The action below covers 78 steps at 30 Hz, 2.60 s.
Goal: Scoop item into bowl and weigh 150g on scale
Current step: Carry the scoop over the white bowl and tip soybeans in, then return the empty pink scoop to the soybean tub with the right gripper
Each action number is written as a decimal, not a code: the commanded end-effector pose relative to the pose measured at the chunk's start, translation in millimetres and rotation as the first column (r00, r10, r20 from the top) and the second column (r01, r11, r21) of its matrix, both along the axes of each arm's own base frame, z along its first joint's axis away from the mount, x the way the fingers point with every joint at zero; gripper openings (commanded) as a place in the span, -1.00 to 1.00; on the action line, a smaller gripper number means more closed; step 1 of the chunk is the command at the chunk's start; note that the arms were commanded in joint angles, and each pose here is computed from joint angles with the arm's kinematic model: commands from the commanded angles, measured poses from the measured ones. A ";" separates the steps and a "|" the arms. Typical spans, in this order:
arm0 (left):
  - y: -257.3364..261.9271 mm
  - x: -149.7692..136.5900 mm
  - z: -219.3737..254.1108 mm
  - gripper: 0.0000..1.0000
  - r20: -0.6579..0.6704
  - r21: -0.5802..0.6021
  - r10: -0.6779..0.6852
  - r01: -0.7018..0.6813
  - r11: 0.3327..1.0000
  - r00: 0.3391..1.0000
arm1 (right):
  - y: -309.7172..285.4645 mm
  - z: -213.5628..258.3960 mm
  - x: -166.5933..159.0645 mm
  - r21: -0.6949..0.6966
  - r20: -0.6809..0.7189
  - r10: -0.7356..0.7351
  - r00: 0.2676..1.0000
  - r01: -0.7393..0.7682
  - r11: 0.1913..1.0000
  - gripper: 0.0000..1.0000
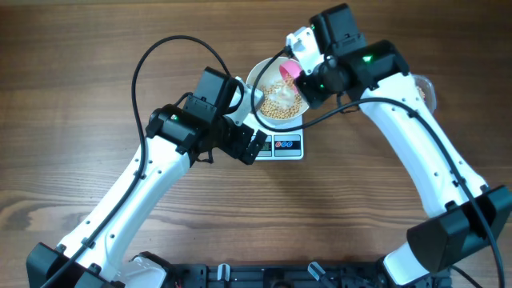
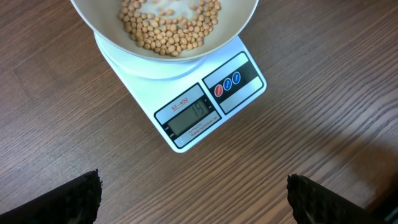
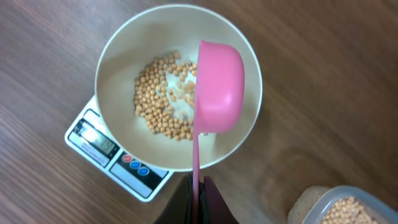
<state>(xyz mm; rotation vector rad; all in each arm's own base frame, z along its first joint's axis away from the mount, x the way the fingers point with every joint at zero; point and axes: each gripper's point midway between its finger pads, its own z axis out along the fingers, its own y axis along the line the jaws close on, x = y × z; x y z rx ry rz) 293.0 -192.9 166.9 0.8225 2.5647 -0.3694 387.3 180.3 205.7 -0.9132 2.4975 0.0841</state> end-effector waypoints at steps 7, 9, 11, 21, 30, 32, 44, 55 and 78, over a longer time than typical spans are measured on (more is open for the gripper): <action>1.3 2.6 12.3 1.00 0.030 -0.016 0.015 -0.015 1.000 0.999 | 6.6 12.0 -0.3 -0.053 0.074 0.025 0.997 -0.021 0.998 -0.91; 1.3 2.5 12.3 1.00 0.030 -0.016 0.015 -0.015 1.000 0.999 | 8.0 12.5 0.0 -0.064 0.083 0.027 0.996 -0.022 0.998 -0.91; 1.3 2.5 12.3 1.00 0.030 -0.016 0.015 -0.015 1.000 0.999 | 7.4 13.4 0.9 -0.080 0.095 0.025 0.995 -0.017 0.997 -0.91; 1.3 2.5 12.3 1.00 0.030 -0.016 0.015 -0.014 1.000 0.999 | 9.8 14.1 0.8 -0.099 0.106 0.052 0.993 -0.042 0.994 -0.91; 1.3 2.5 12.3 1.00 0.030 -0.016 0.015 -0.014 1.000 0.999 | 14.2 13.4 -1.8 -0.073 0.092 0.065 0.994 -0.058 0.996 -0.92; 1.3 2.5 12.3 1.00 0.030 -0.016 0.015 -0.014 1.000 0.999 | 19.6 12.7 -5.1 -0.032 0.071 0.081 0.994 -0.079 0.996 -0.92; 1.3 2.5 12.3 1.00 0.030 -0.016 0.015 -0.015 1.000 0.999 | -12.0 44.2 6.1 0.280 0.036 0.030 0.999 -0.039 0.959 -0.92; 1.3 2.5 12.3 1.00 0.030 -0.016 0.015 -0.015 1.000 0.999 | -118.6 93.8 21.9 0.426 0.122 -0.193 0.974 0.124 0.896 -0.92; 1.3 2.5 12.3 1.00 0.030 -0.016 0.015 -0.014 1.000 0.999 | -243.6 51.3 -16.2 0.103 -0.021 -0.758 0.652 0.755 0.647 -0.91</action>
